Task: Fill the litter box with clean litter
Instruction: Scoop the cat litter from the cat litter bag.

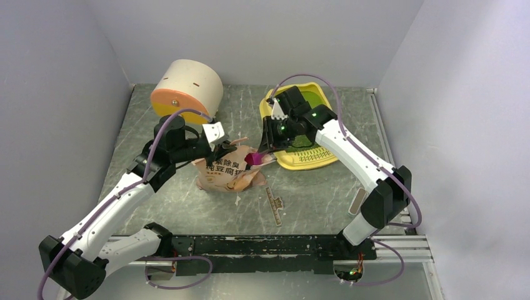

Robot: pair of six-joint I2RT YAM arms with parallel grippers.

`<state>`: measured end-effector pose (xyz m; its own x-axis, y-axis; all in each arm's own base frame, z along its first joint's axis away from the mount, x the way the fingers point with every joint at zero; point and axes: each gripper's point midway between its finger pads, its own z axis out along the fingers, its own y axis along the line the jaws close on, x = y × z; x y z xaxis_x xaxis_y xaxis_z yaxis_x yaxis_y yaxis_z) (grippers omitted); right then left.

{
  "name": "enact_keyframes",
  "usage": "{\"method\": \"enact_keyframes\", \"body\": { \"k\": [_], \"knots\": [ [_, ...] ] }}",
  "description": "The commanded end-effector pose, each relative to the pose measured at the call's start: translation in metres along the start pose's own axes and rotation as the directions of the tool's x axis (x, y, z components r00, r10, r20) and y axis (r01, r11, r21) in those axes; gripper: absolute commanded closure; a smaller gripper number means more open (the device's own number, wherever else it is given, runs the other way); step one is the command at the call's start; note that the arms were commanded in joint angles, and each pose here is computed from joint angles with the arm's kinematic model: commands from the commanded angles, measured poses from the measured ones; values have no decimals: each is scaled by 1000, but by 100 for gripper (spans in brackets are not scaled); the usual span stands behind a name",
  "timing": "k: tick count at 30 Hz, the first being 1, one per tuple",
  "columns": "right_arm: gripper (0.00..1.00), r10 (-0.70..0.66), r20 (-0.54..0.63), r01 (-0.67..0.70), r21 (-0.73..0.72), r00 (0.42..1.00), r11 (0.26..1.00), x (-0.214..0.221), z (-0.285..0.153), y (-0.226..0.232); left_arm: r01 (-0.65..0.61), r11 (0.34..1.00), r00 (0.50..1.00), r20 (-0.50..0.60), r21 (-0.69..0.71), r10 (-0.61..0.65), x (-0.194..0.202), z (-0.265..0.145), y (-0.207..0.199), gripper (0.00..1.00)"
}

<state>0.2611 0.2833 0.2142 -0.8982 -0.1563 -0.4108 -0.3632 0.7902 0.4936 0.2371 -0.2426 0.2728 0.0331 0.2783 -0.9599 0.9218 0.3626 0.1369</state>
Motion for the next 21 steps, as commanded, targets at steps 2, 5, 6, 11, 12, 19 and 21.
{"method": "enact_keyframes", "body": {
  "k": [2,5,6,11,12,19,21],
  "knots": [
    [100,-1,-12,0,-13,1000,1000,-3,19,0,-41,999,998,42,-2,41,-17,0,2,95],
    [100,11,-61,-13,-26,998,1000,7,38,-2,-36,999,999,37,5,36,-15,1,0,95],
    [100,13,-76,-15,-25,997,1000,11,44,-3,-33,999,999,34,7,33,-13,1,0,95],
    [100,26,-116,-31,-40,993,999,24,66,-3,-7,1000,1000,-2,9,7,3,4,-2,95],
    [100,32,-117,-38,-53,993,998,24,67,-1,-4,1000,1000,-4,12,4,5,4,-3,95],
    [100,19,-2,-19,-73,1000,997,0,47,6,-4,1000,1000,-4,17,4,8,7,-2,95],
    [100,21,37,-19,-63,999,998,-9,35,4,-6,1000,1000,-4,20,6,6,8,-2,95]
  ]
}}
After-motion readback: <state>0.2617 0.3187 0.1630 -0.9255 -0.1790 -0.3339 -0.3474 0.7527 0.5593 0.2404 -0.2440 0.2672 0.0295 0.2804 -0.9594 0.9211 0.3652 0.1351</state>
